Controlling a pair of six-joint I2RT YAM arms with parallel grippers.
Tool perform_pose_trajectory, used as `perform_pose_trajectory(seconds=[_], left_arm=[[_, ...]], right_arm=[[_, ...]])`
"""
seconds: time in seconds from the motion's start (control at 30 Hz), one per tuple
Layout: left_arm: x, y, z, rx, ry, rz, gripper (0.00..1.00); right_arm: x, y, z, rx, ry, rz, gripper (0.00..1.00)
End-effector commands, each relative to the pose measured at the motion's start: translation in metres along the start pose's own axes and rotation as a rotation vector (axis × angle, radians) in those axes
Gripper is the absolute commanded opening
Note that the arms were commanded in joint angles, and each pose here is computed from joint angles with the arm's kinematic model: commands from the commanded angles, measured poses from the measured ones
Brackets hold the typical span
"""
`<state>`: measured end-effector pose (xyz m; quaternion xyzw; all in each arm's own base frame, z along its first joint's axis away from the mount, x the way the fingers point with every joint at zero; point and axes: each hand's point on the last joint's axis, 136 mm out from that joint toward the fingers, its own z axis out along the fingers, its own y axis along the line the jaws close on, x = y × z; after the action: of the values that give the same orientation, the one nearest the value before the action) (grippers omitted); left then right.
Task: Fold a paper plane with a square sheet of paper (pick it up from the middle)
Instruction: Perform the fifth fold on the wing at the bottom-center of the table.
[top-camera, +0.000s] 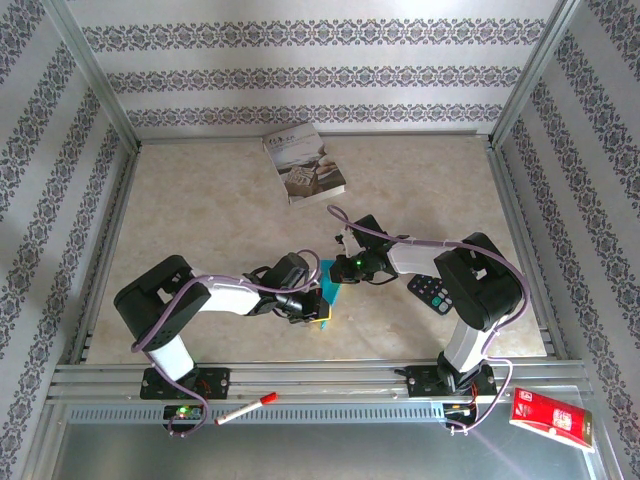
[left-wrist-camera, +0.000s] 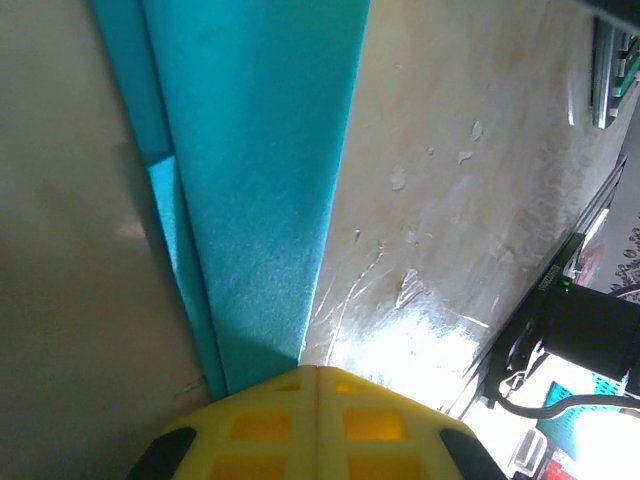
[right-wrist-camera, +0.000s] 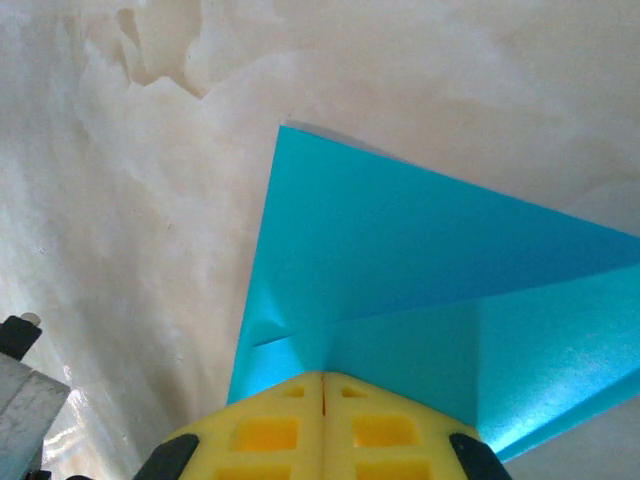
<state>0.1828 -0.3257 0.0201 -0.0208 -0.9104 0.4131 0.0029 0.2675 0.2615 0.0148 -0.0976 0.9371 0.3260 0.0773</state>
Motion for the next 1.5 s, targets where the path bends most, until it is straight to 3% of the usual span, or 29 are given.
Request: perform_pose_trajectory(seconds=[0.0,0.5,0.8,1.47], left_arm=[[0.018,0.011,0.007,-0.020,0.060,-0.007,0.04],[0.018,-0.008,-0.008,0.006,0.047,0.023,0.05],[0.031,0.015,0.000,-0.031,0.093,-0.019,0.03],[0.064,0.032,0.002,-0.087,0.183,-0.026,0.02]], right_arm=[[0.022,-0.027,0.006,0.095,0.051,0.041,0.04],[0.025,-0.029,0.007,0.102,0.055,0.045,0.03],[0.025,-0.030,0.006,0.108,0.056,0.046,0.03],[0.032,-0.040,0.011,0.149,0.072,0.088,0.02]])
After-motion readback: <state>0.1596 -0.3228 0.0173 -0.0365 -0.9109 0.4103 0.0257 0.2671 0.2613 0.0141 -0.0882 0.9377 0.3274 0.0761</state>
